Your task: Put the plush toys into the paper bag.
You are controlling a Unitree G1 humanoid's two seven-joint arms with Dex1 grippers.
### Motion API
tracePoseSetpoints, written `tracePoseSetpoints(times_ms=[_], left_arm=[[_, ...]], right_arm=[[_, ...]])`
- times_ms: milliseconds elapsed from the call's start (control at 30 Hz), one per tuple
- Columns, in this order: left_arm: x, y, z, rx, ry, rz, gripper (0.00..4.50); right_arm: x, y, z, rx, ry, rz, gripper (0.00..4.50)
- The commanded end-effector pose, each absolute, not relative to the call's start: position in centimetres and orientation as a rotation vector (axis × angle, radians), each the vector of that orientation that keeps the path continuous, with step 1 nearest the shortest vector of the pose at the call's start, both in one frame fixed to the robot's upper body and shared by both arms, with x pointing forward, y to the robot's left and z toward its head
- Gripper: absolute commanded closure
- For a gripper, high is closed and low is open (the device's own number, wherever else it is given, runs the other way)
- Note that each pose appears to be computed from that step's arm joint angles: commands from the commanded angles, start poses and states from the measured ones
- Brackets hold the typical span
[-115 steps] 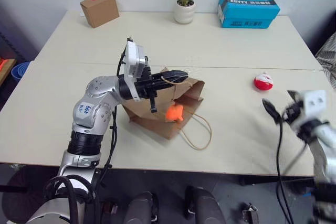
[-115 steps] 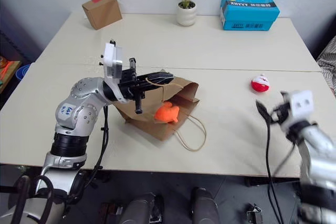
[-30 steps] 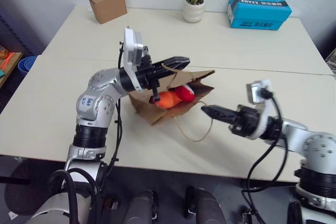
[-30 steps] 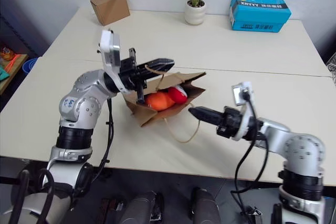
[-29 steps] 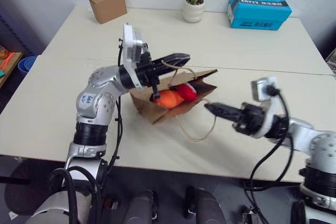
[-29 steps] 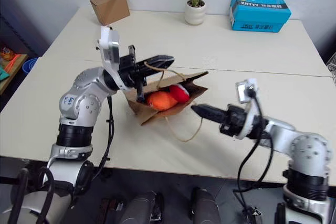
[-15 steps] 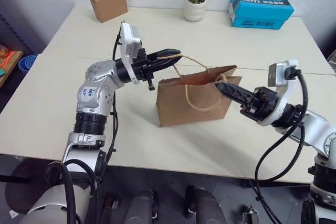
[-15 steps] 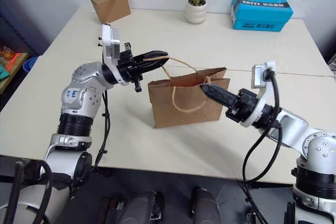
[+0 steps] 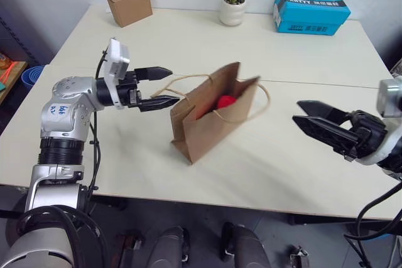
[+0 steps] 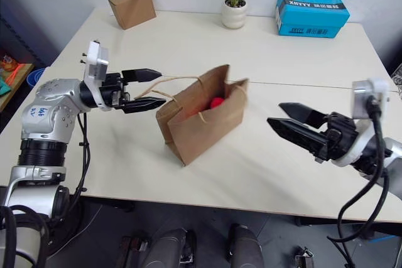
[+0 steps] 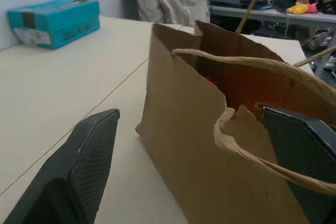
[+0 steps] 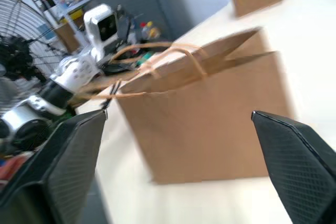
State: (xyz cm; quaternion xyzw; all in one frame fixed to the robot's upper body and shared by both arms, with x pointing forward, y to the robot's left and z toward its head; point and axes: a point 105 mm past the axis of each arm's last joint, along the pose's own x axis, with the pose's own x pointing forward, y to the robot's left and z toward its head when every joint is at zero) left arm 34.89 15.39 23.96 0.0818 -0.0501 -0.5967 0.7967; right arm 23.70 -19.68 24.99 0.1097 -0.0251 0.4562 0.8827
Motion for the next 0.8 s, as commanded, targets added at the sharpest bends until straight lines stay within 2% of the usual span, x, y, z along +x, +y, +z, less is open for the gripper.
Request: tracePoseSetpoints(times_ms=[33,200,300,367,467,633,733,800], left_arm=[[34.0,15.6,24.0,0.214,-0.149,-1.300,0.02],[33.4,14.0,26.3,0.001,-0.131,-1.372,0.02],[32.1,13.8,26.4,-0.052,-0.010,-1.460,0.02],[32.1,14.6,26.4,-0.088,0.057,-1.437,0.02],[32.4,15.9,28.2,-0.277,0.097,-1.380,0.02],[32.6,16.6,28.8,-0.521,0.242,-1.314,0.02],[32.7,16.6,28.9,-0.544,0.262,-1.286,0.02],[33.4,16.5,28.0,-0.398,0.205,-1.230,0.02]], right_arm=[[23.6,-20.6,24.8,0.125,-0.113,0.894,0.00],[23.8,-19.6,23.4,0.088,-0.118,0.913,0.00],[24.0,-19.2,22.9,0.085,-0.125,0.918,0.00],[23.9,-19.2,22.7,0.089,-0.121,0.922,0.00],[24.0,-19.7,22.5,0.117,-0.119,0.899,0.00],[24.3,-20.0,21.7,0.152,-0.103,0.862,0.00],[24.4,-20.0,21.6,0.156,-0.098,0.859,0.00],[25.1,-19.7,21.4,0.118,-0.124,0.831,0.00]])
